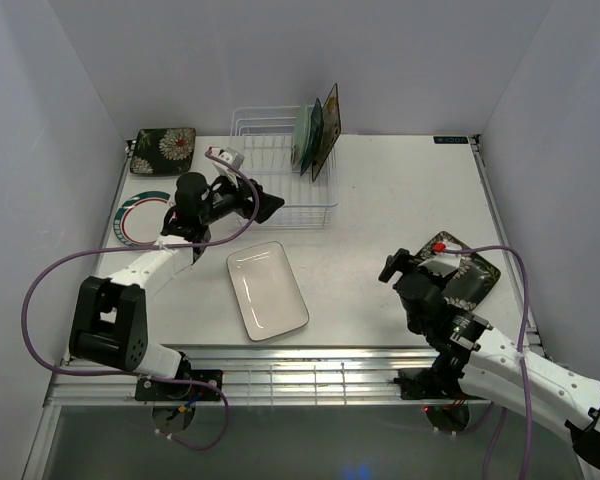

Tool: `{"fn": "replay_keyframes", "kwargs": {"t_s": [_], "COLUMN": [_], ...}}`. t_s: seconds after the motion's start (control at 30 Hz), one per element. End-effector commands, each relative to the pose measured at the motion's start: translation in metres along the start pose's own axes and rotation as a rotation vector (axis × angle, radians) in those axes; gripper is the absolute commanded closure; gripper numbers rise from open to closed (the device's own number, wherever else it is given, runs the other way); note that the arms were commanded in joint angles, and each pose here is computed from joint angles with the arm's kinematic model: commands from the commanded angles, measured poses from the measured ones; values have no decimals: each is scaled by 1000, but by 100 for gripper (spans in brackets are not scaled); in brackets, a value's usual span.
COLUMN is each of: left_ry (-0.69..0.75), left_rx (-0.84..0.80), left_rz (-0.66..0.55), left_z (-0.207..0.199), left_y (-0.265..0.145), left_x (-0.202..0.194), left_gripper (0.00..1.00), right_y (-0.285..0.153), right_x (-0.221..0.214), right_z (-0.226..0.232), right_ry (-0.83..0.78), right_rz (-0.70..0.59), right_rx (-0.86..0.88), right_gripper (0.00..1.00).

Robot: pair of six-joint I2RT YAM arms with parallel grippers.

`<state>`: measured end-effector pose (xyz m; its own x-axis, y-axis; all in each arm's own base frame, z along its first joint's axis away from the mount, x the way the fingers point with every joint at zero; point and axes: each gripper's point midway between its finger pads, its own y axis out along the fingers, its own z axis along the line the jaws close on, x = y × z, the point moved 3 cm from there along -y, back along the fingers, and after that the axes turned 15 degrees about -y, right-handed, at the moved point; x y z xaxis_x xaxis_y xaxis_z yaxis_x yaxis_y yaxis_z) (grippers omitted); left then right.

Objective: Load the plates into the dish rack
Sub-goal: Move the plate to the center of the board.

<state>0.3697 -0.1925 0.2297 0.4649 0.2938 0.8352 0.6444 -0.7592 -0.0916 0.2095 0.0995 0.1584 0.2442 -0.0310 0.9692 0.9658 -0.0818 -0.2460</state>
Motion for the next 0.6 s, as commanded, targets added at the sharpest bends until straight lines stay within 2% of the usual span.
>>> {"fn": "replay_keyframes", "kwargs": {"t_s": [0.0,0.2,0.37,0.5,0.57], "left_ry": [79,178,214,221,224], "left_rx": [-179,-249,-268,-264,-263], "left_rz": [34,58,63,56,54], "left_z": [-39,-71,-80,-81,-81], "left_y": [-9,-5,-5,-6,-6], "left_x": [3,-18,-25,-24,-24], "left_gripper": [2,2,2,2,2], "right_y": [0,8,24,43,49], "right_x": [-15,-33,-49,-51,-50], "right_z": [-13,-18,-34,-33,-33], "right_ry": [88,60,58,76,63], "right_rz": [33,119,215,284,294], "right_rx": [-70,-117,-185,-89,-97], "right_gripper": [10,10,10,10,10]}}
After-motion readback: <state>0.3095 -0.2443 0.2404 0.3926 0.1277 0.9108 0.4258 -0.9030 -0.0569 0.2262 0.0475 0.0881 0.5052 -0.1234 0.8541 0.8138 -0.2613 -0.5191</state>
